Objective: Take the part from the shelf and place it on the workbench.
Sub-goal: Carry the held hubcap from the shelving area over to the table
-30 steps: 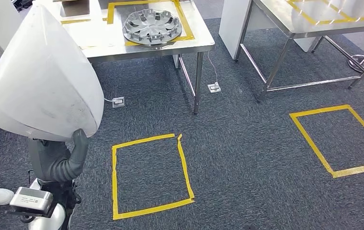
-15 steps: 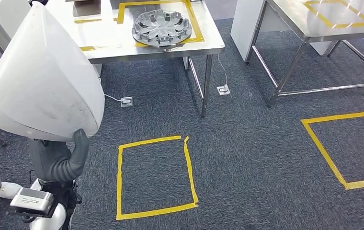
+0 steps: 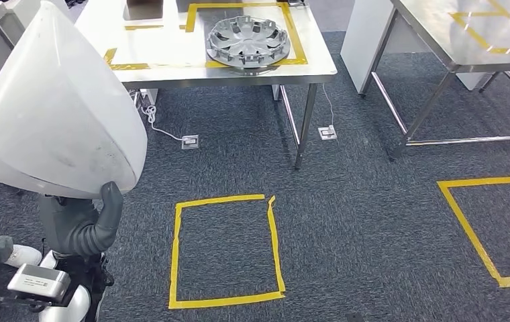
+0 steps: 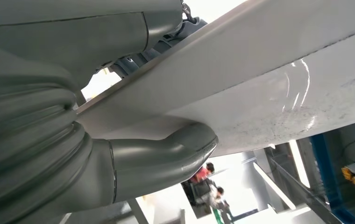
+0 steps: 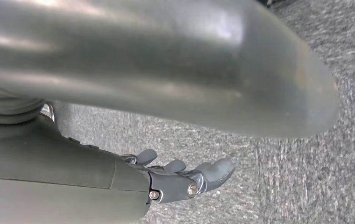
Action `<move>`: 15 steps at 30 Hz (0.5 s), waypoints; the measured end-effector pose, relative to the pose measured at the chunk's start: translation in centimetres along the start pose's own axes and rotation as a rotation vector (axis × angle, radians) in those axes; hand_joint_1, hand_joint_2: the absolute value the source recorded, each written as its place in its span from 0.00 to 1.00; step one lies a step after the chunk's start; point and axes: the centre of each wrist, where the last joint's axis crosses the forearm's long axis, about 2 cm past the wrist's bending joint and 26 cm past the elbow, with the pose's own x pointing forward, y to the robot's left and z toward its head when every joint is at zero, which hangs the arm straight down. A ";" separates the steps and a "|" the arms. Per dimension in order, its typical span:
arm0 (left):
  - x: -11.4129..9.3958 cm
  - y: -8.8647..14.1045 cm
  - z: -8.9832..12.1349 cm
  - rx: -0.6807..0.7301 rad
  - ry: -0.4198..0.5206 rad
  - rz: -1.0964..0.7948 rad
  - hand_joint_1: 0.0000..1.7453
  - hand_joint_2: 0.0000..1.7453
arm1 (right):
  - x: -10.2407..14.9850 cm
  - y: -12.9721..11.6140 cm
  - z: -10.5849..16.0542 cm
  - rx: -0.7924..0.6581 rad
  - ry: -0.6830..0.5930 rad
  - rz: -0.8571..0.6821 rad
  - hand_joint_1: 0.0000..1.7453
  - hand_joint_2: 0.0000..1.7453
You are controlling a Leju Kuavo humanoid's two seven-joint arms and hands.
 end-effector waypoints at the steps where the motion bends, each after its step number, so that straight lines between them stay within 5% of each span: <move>1: 0.0 -0.1 -0.2 0.002 -0.003 0.003 1.00 1.00 | 0.2 0.0 0.0 -0.002 0.001 -0.003 0.00 0.00; 15: 0.2 -0.7 -0.3 0.021 -0.015 -0.035 1.00 1.00 | 0.9 0.0 -0.1 -0.023 0.032 0.028 0.00 0.00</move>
